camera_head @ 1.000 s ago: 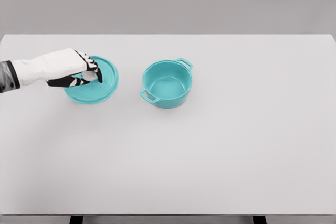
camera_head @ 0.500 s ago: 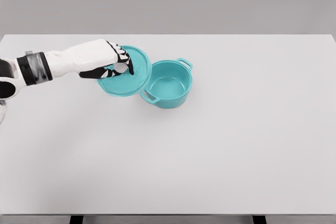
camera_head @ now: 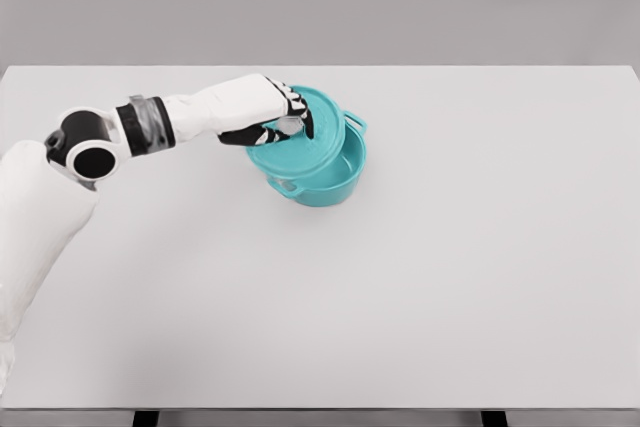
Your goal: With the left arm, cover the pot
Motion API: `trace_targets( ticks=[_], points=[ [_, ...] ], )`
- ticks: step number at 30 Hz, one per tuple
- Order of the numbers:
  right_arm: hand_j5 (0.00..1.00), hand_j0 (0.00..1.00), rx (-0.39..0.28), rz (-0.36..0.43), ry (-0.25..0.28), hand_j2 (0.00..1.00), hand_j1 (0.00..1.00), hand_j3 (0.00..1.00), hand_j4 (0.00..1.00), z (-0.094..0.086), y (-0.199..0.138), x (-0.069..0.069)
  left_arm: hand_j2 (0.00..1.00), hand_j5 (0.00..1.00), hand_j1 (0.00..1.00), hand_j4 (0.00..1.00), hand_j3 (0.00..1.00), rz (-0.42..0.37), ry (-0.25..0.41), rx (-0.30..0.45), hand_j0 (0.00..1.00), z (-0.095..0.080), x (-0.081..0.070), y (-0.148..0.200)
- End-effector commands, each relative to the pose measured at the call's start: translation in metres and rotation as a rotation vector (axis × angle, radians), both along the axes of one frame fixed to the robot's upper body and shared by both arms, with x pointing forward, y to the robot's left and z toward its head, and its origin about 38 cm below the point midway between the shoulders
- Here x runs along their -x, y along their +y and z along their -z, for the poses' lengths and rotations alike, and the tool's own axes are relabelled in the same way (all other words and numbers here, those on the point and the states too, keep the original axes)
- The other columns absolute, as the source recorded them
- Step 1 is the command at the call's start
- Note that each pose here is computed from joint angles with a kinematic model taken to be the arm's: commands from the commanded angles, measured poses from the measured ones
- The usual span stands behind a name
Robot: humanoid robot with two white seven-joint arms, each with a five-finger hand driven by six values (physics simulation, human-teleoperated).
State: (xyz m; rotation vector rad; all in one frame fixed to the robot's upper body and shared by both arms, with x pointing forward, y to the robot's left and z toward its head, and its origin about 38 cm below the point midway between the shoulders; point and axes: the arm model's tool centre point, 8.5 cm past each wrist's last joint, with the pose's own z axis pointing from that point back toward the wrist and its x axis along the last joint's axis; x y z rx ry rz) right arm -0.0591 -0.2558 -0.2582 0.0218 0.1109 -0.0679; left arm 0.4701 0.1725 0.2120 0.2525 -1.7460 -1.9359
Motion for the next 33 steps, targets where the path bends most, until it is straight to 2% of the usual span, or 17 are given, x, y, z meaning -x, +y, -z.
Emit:
trace_targets(
  ticks=[1,7,20,21,33],
  points=[
    [1.0,1.0,0.0,0.001,0.0,1.0,1.0,1.0,1.0,0.0,0.0,0.0,0.52,0.52,0.52,0.52,0.52,-0.004,0.036,0.014,0.52,0.013,-0.005,-0.014],
    [1.0,1.0,0.0,0.0,0.0,1.0,1.0,1.0,1.0,0.0,0.0,0.0,0.53,0.53,0.53,0.53,0.53,-0.01,0.088,0.017,0.53,0.032,-0.012,-0.036],
    [1.0,1.0,0.0,0.0,0.0,1.0,1.0,1.0,1.0,0.0,0.0,0.0,0.54,0.54,0.54,0.54,0.54,-0.009,0.08,0.02,0.54,0.028,-0.015,-0.038],
    [1.0,1.0,0.0,0.0,0.0,1.0,1.0,1.0,1.0,0.0,0.0,0.0,0.55,0.55,0.55,0.55,0.55,-0.019,0.096,0.018,0.55,0.033,-0.016,-0.035],
    [1.0,1.0,0.0,0.0,0.0,1.0,1.0,1.0,1.0,0.0,0.0,0.0,0.59,0.59,0.59,0.59,0.59,-0.025,0.1,0.016,0.59,0.034,-0.017,-0.033]
  ],
)
